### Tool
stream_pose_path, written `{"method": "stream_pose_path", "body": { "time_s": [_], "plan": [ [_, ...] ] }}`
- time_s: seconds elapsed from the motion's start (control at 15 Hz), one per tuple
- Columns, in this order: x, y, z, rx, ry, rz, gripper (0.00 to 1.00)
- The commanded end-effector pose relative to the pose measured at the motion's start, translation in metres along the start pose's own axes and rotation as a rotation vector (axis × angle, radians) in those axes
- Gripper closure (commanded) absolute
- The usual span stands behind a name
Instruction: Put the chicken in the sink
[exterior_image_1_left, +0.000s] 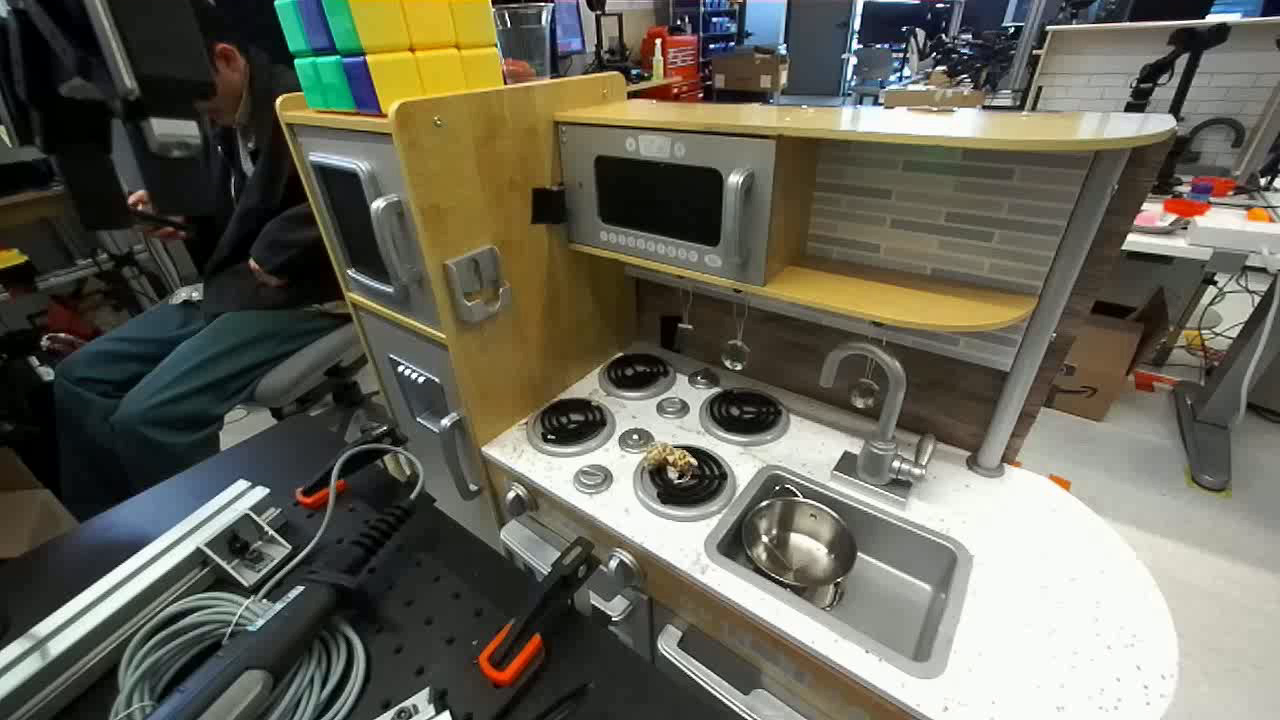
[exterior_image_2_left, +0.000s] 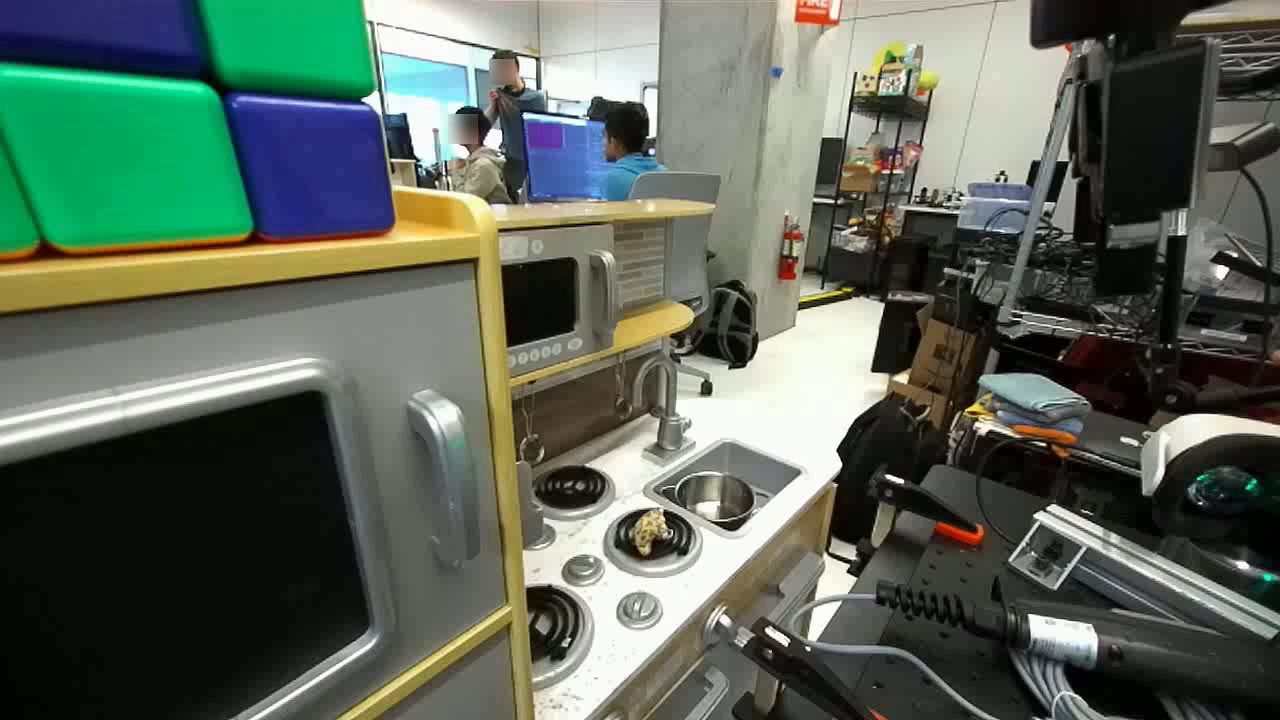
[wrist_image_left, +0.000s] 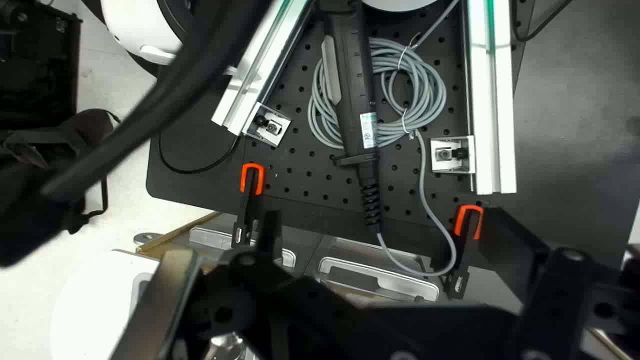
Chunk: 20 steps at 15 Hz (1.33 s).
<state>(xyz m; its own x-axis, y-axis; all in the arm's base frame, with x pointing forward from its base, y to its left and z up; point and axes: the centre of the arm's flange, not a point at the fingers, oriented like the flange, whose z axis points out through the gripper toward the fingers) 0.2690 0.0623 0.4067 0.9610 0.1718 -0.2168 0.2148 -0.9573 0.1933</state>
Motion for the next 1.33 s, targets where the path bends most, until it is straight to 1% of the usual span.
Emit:
{"method": "stream_pose_path", "body": {
  "time_s": [0.0,0.33,0.4,0.47,0.53,0.8,0.93,1.07,1.27],
  "plan": [
    [0.000,0.000,0.000,0.000,0.000,0.000,0.00],
    [0.000,0.000,0.000,0.000,0.000,0.000,0.00],
    [0.006,0.000,0.004,0.029,0.003,0.024,0.00],
    [0.014,0.001,0.008,0.034,-0.010,0.046,0.00],
    [0.027,0.006,0.016,0.040,-0.003,0.077,0.00],
    [0.085,0.034,0.058,0.130,0.029,0.286,0.00],
    [0.114,0.059,0.084,0.174,0.029,0.384,0.00],
    [0.138,0.080,0.110,0.205,0.009,0.492,0.00],
    [0.170,0.108,0.147,0.245,-0.045,0.646,0.00]
  ]
}}
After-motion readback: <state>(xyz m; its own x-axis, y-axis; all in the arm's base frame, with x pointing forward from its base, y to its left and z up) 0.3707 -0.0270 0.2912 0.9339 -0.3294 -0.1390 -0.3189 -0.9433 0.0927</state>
